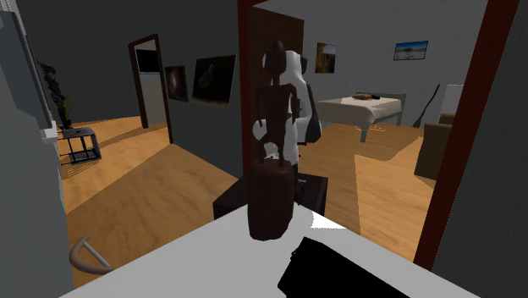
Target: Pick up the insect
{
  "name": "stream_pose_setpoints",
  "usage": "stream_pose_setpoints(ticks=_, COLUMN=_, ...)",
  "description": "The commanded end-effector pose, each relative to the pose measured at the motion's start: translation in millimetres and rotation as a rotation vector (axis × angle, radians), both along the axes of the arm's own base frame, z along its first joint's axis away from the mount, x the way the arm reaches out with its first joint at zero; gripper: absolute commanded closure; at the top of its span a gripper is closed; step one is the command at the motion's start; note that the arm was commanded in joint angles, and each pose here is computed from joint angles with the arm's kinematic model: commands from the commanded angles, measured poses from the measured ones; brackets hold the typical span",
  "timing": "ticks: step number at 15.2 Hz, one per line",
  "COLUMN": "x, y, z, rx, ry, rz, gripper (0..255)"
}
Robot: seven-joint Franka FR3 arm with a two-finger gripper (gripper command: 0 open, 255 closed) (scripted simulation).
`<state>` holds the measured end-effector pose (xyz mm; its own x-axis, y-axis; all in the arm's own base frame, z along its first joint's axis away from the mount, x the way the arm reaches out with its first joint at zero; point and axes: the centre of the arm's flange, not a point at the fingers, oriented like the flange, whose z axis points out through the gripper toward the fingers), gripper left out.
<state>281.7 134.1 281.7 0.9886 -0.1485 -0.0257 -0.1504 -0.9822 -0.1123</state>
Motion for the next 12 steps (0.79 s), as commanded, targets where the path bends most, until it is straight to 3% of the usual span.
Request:
stream_pose_setpoints(ticks=1, x=1, y=-1, z=10, rx=0.0, ry=0.001, rz=0.0, gripper=255)
stream_pose_setpoints(ticks=12, x=1, y=-1, z=59, rx=0.0, ry=0.001, rz=0.0, gripper=255)
